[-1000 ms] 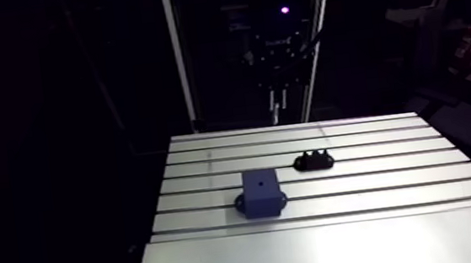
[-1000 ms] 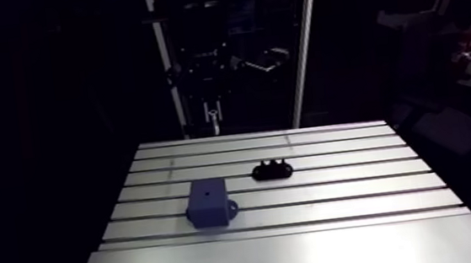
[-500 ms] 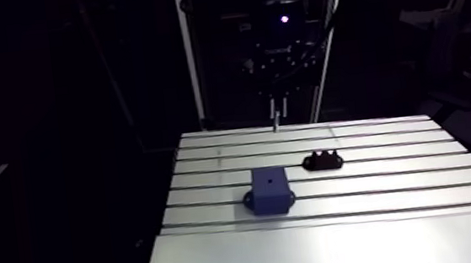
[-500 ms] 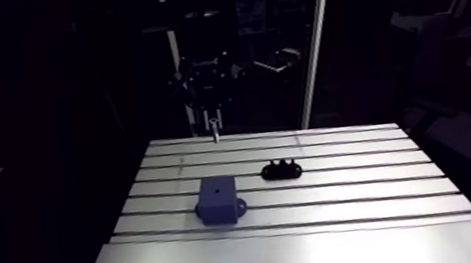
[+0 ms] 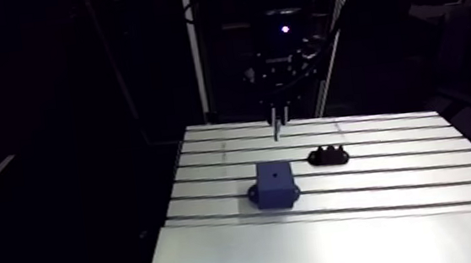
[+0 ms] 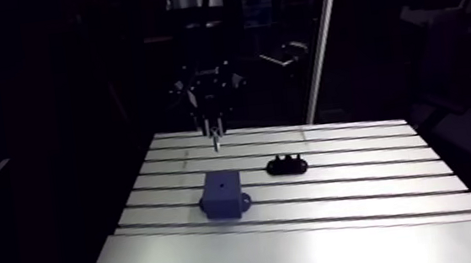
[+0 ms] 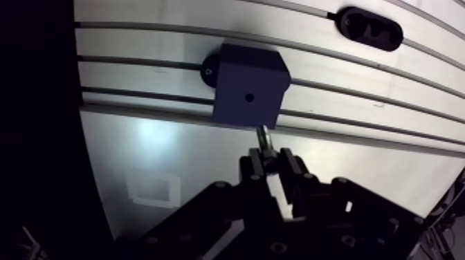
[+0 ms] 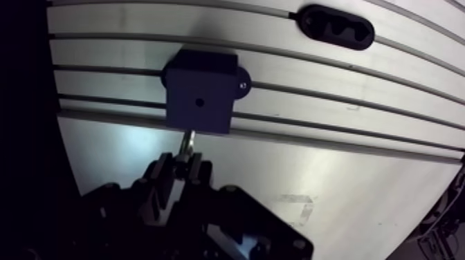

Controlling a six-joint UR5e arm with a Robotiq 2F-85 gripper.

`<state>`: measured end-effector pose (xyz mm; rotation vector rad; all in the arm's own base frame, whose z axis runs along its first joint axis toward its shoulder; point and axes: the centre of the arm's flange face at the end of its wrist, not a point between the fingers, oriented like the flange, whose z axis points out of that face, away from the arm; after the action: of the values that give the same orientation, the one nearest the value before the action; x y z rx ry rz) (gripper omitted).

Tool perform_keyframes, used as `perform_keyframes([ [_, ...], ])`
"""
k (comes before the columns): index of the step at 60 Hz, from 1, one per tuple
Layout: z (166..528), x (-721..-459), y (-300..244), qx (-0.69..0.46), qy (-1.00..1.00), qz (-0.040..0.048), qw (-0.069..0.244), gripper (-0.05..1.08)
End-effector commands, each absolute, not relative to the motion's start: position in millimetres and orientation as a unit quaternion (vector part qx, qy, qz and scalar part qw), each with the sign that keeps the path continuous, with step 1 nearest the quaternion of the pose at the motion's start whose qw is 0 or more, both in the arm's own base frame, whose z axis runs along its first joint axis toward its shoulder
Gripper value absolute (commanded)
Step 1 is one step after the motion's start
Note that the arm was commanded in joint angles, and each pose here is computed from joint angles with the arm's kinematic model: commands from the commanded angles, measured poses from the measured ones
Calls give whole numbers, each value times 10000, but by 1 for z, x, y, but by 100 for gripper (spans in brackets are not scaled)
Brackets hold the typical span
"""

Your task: Pick up the M10 bolt and insert it into the hole until fully seated.

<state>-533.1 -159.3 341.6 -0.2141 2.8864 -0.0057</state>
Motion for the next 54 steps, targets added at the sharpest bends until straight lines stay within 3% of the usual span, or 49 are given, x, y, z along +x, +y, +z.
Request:
perform_keyframes([
  [1, 333, -533, -165, -780, 9885, 2, 1297, 108],
  [6, 333, -534, -166, -794, 9884, 38, 1292, 108],
  [10, 331, -534, -167, -801, 9882, 182, 1291, 108],
  [14, 333, -533, -170, -830, 9881, 232, 1276, 108],
  [54, 318, -540, -171, -839, 9871, 209, 1351, 108],
])
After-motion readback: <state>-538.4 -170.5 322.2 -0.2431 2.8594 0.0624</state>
